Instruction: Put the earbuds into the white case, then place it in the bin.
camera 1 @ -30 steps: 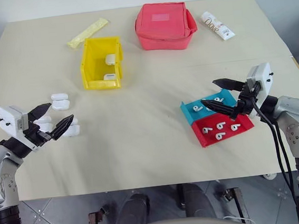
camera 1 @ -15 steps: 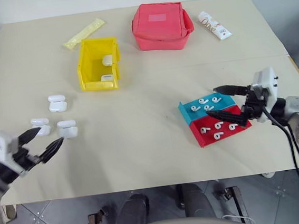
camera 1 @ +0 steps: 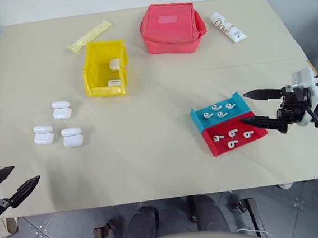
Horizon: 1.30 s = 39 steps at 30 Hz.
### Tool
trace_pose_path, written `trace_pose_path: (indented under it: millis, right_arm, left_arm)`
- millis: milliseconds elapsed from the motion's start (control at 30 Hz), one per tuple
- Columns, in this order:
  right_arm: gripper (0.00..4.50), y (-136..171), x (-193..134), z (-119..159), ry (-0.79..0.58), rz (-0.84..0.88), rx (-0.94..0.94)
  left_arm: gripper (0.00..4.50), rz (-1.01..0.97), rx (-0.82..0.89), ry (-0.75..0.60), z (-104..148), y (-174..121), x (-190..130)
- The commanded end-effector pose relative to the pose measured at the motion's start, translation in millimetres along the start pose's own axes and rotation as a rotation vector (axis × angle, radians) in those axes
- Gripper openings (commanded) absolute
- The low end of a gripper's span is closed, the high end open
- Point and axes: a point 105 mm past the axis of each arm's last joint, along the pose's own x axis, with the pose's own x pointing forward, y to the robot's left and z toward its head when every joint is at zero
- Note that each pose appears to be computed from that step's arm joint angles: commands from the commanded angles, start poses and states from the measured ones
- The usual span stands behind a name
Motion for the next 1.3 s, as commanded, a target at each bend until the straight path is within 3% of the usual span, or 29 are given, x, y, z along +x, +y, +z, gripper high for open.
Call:
trace_pose_path:
  millis: [33, 133, 300, 433, 533, 933, 1100, 1300]
  right_arm:
    - [4.50, 3.9, 10.1, 18.4, -0.036, 0.057, -0.078]
    - [4.50, 7.2, 21.8, 31.9, -0.063, 0.120, -0.116]
    - [4.50, 6.4, 39.1, 46.2, -0.093, 0.195, -0.161]
    - [4.50, 7.4, 46.5, 46.9, -0.093, 0.242, -0.173]
    - [4.50, 8.1, 49.5, 46.6, -0.093, 0.272, -0.176]
    - [4.50, 11.1, 51.4, 38.6, -0.087, 0.301, -0.163]
    - [4.50, 12.2, 51.9, 36.9, -0.086, 0.302, -0.159]
    - [4.50, 14.5, 52.2, 35.8, -0.087, 0.299, -0.160]
  left_arm:
    - [4.45, -0.006, 0.039, -0.052, 20.8, -8.2, 6.5]
    - [4.45, -0.006, 0.059, -0.095, 43.0, -29.6, 29.0]
    - [4.45, -0.008, 0.014, -0.047, 62.6, -61.1, 60.3]
    - [4.45, 0.049, -0.059, 0.100, 65.1, -72.8, 77.2]
    - [4.45, 0.128, -0.143, 0.210, 69.8, -73.5, 88.0]
    - [4.45, 0.344, -0.265, 0.341, 65.3, -54.9, 121.3]
    - [4.45, 0.336, -0.276, 0.372, 71.7, -53.8, 124.7]
    - [4.45, 0.308, -0.299, 0.469, 62.7, -53.6, 127.0]
